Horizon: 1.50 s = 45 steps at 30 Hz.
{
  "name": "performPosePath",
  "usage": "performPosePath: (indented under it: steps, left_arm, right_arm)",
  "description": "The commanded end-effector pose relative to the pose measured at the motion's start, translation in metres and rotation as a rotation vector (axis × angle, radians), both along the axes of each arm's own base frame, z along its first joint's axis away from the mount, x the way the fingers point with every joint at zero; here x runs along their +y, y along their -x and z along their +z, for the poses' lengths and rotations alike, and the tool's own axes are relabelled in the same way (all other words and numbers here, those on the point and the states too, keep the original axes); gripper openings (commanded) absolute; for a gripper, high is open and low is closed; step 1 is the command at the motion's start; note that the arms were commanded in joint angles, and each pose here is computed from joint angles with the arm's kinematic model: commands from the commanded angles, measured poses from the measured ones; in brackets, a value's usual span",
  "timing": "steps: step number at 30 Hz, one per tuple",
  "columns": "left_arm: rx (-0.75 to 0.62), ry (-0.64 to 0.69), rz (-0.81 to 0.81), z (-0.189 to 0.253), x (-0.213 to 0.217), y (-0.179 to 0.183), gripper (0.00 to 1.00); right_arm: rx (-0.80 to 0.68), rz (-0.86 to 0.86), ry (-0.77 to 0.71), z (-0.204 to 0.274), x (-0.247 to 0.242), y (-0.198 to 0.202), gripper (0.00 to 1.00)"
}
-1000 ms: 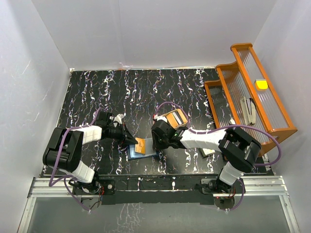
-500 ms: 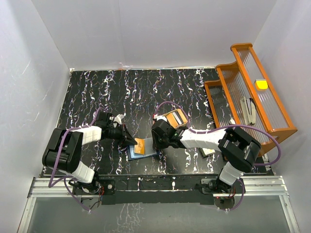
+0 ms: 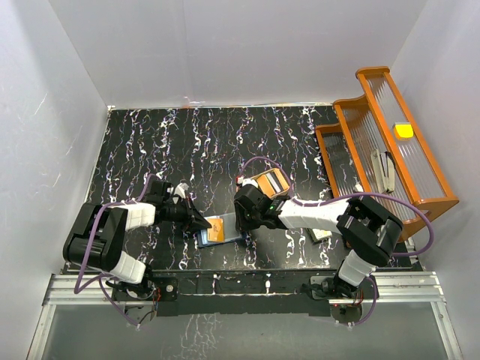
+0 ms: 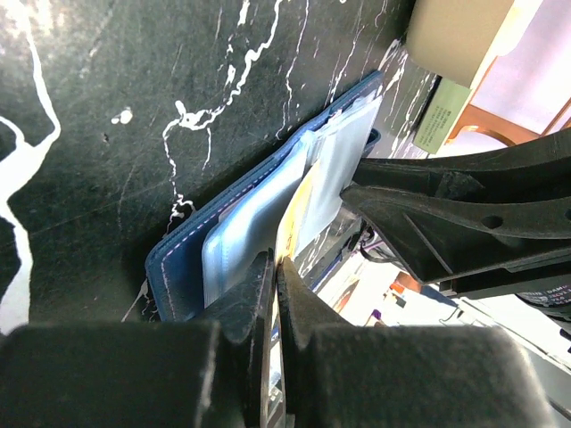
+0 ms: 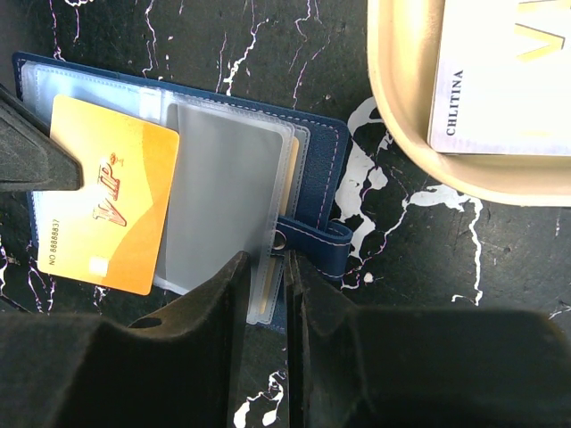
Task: Put the credit cards into the card holder
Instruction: Insert the credit card into the card holder.
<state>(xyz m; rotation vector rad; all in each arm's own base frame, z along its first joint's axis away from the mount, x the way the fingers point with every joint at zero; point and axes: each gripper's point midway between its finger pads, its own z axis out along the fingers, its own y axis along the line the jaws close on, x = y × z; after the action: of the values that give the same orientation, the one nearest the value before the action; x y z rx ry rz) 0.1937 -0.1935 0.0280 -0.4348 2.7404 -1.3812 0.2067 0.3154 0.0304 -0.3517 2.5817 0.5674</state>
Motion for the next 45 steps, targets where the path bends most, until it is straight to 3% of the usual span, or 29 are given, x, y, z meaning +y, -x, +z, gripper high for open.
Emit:
performPosePath:
  steps: [1,18,45]
  left_arm:
    - [0.003,-0.012,0.016,-0.004,0.003,-0.001,0.0]
    - [0.023,-0.1,0.061,-0.007,0.012,-0.002,0.0]
    - [0.044,-0.063,0.053,-0.014,-0.001,-0.014,0.0]
  right_arm:
    - [0.0,-0.017,0.028,-0.013,-0.008,-0.001,0.2]
    - [0.005,-0.019,0.023,-0.012,-0.007,0.0,0.2]
    - [0.032,-0.025,0.004,-0.013,-0.003,0.003,0.2]
